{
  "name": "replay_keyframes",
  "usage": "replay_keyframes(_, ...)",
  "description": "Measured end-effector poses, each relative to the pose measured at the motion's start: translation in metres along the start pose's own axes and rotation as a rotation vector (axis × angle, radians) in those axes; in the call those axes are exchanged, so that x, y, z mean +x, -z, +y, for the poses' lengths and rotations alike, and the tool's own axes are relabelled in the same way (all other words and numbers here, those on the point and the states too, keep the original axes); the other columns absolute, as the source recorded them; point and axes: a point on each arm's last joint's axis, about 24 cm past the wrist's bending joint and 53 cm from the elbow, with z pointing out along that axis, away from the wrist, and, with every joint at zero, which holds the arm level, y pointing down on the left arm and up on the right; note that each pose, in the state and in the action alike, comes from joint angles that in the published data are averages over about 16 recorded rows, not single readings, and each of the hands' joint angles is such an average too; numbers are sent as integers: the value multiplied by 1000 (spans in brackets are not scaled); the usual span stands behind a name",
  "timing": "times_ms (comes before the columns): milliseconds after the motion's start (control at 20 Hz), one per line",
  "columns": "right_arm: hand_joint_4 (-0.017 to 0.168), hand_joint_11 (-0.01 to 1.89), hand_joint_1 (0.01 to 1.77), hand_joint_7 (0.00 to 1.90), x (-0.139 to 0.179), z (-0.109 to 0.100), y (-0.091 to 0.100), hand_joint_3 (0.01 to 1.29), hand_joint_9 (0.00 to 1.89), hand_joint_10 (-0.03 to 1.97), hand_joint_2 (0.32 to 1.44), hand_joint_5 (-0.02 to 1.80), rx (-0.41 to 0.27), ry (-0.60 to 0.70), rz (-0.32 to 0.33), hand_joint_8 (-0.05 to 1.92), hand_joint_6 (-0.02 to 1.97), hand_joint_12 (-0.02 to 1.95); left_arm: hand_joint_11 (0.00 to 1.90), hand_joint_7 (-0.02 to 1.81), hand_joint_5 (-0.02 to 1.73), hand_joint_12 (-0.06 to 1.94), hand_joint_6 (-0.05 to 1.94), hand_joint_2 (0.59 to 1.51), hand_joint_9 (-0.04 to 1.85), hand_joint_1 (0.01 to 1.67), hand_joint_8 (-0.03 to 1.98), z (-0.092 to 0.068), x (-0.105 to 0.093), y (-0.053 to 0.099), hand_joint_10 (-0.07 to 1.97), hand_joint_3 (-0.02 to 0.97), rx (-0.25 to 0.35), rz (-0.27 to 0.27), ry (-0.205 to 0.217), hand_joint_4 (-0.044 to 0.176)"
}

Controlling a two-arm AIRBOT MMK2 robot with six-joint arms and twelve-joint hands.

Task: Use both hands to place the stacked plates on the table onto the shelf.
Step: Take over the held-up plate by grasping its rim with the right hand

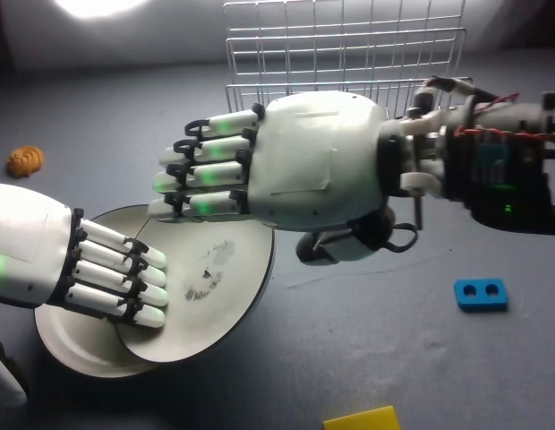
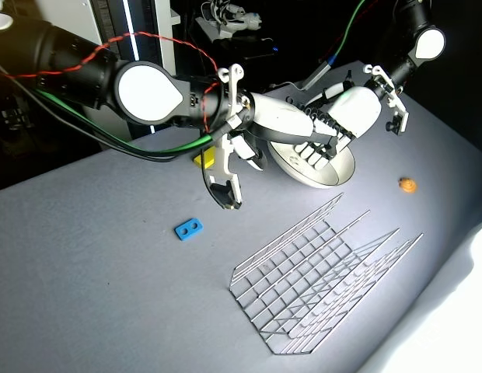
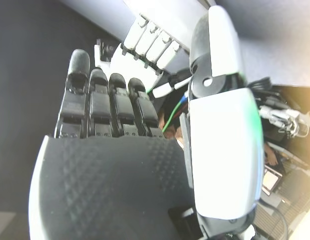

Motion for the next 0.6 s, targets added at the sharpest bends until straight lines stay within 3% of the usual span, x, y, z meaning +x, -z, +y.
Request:
replay_keyframes(350,1,43,1126,203,20,-3,-27,15,197,35,1018,207,0,9,33,15,22,911,14,-11,-7,5,-12,1120,19,16,-18,-1,-3,-3,-11,16,2,-1,-9,-4)
replay_keyframes(600,-1,225,1169,442,32,-2,-43,15,442,190,1023,416,-14,26,42,84,82,1152,14,-11,-7,5,-14,1121,20,16,-18,-1,-4,-3,-7,16,2,-2,-14,-4)
